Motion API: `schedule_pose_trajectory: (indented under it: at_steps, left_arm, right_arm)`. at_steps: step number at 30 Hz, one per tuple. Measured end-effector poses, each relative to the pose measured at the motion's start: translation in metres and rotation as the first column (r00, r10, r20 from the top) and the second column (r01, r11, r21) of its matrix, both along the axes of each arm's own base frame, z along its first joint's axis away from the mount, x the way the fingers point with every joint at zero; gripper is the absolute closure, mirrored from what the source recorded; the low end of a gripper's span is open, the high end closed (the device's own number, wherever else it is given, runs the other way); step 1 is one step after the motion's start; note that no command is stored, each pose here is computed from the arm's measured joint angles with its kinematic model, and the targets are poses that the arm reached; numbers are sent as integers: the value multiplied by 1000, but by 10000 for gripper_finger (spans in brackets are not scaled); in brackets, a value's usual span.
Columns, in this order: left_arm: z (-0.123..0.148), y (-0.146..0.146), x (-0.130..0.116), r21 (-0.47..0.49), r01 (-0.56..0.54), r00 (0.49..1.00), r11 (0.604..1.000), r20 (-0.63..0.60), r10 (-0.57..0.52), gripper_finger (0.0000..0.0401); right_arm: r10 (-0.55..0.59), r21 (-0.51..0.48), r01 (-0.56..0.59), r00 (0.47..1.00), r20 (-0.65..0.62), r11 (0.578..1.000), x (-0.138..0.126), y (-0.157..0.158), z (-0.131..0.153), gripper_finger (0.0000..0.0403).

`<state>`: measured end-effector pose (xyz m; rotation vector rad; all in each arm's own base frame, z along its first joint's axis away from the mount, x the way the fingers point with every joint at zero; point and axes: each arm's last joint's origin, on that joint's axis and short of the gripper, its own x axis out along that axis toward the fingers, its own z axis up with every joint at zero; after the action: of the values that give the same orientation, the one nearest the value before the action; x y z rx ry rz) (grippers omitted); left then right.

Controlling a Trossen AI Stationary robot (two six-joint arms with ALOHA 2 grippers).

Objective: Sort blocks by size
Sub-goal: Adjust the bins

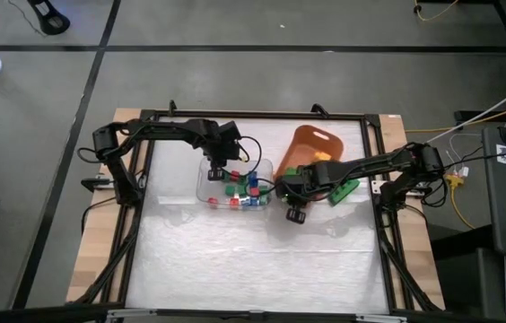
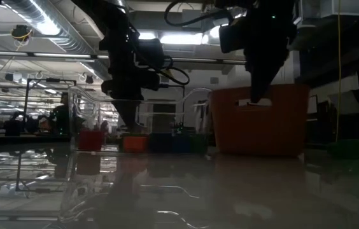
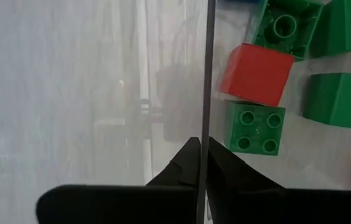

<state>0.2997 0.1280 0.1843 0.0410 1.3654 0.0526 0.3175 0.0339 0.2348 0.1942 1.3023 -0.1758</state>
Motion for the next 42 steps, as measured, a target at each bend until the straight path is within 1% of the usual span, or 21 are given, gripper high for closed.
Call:
schedule_pose_trajectory:
  at_steps: [5,7,9,12,15,18,23,28,32,35,37,39,42]
  left_arm:
    - [0,-4,1,-15,20,1000,1000,6,-20,399]
    - [0,-6,2,-17,31,1000,999,2,-31,398]
    - [0,-9,3,-18,53,999,998,3,-53,396]
    - [-1,-13,5,-13,93,996,996,1,-93,395]
    - [-1,-17,6,-17,108,994,994,3,-108,398]
    - [-1,-19,7,-20,109,994,994,2,-109,398]
    - [-1,-20,6,-35,66,998,997,-5,-66,395]
    - [-2,-20,2,-69,-34,999,997,-45,31,398]
    - [-3,-22,0,-79,-72,995,994,-73,67,389]
    - [-6,-24,0,-76,-86,993,993,-84,80,378]
    - [-4,-25,3,-71,-78,995,994,-64,73,366]
    - [-4,-27,3,-73,-73,995,995,-67,69,349]
    - [-4,-28,3,-75,-82,995,994,-64,77,316]
  right_arm:
    - [66,61,-65,998,-8,996,0,2,0,396]
    - [107,80,-106,994,-5,991,-1,7,0,396]
    - [162,81,-162,987,-3,984,-2,12,0,391]
    - [269,74,-268,963,-1,960,-4,23,0,388]
    - [334,63,-333,943,3,941,-5,32,0,393]
    - [353,62,-353,935,5,934,-6,38,0,395]
    - [374,59,-373,928,-2,926,-9,44,0,389]
    - [381,61,-380,924,-11,923,-10,47,0,387]
    - [372,56,-371,928,-12,927,-10,46,0,387]
    - [371,53,-370,928,-12,927,-10,46,0,386]
    - [370,53,-369,929,-13,928,-10,46,0,379]
    - [370,54,-369,929,-14,928,-10,46,0,364]
    - [370,54,-368,929,-18,928,-10,46,-1,329]
